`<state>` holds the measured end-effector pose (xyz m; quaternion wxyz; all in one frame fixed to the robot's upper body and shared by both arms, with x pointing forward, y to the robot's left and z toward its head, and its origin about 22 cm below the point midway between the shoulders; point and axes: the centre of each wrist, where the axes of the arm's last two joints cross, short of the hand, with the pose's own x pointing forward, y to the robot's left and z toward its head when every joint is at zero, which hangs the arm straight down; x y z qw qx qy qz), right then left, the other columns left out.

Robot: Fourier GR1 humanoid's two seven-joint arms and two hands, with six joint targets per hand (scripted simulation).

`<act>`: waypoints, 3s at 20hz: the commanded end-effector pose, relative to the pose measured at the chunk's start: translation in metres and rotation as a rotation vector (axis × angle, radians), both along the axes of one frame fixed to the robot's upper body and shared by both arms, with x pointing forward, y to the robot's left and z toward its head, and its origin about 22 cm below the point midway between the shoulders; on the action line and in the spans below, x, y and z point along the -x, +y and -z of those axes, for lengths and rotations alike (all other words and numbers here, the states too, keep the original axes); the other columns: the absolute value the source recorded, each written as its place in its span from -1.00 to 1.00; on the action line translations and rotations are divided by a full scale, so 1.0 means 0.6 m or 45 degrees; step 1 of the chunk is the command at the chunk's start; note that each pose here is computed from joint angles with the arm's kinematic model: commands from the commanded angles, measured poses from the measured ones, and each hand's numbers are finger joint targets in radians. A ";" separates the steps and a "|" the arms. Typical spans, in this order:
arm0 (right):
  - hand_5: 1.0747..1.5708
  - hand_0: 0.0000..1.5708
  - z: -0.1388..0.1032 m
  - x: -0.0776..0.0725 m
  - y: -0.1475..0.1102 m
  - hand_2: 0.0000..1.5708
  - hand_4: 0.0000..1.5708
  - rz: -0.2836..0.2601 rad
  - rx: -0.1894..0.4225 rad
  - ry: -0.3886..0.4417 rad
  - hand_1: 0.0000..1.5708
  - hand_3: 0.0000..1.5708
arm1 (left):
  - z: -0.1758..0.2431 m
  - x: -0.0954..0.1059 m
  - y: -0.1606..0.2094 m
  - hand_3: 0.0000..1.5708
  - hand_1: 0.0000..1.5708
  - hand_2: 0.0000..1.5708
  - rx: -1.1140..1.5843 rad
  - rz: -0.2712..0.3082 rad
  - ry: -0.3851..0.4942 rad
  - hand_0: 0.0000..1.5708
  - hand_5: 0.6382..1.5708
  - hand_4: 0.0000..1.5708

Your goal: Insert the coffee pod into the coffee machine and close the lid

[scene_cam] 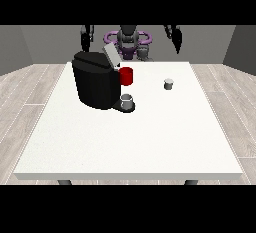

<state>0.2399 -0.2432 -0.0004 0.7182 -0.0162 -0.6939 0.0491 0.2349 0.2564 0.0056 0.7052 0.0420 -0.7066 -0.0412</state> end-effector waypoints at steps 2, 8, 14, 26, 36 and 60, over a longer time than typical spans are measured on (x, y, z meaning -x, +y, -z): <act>1.00 -1.00 0.002 0.002 0.017 -1.00 -0.84 -0.008 -0.021 0.028 -1.00 -1.00 | 0.019 0.015 0.012 -1.00 -1.00 -1.00 0.022 0.036 -0.043 -1.00 1.00 -0.60; 1.00 -1.00 0.013 -0.002 -0.006 -1.00 -0.86 0.308 -0.075 -0.119 -1.00 -1.00 | -0.017 -0.005 0.050 -1.00 -1.00 -1.00 -0.089 0.147 -0.165 -1.00 1.00 -0.59; 1.00 -1.00 -0.017 -0.014 0.009 -1.00 -0.66 0.190 -0.105 -0.206 -1.00 -1.00 | -0.030 -0.047 0.134 -1.00 -1.00 -1.00 -0.270 0.079 -0.105 -1.00 1.00 -1.00; 1.00 -1.00 -0.057 -0.046 0.047 -1.00 -0.70 0.122 -0.114 -0.332 -1.00 -1.00 | -0.035 -0.139 0.181 -1.00 -1.00 -1.00 -0.312 0.015 0.065 -1.00 1.00 -1.00; 1.00 -1.00 -0.033 -0.059 0.026 -1.00 -0.49 0.186 -0.109 -0.214 -1.00 -1.00 | -0.016 -0.169 0.179 -1.00 -1.00 -1.00 -0.489 0.077 0.166 -1.00 1.00 -1.00; 1.00 -1.00 -0.052 -0.097 0.026 -1.00 -0.39 0.155 -0.051 -0.158 -1.00 -1.00 | 0.047 -0.186 0.146 -0.25 -0.11 0.06 -0.977 0.053 0.145 -0.11 1.00 -1.00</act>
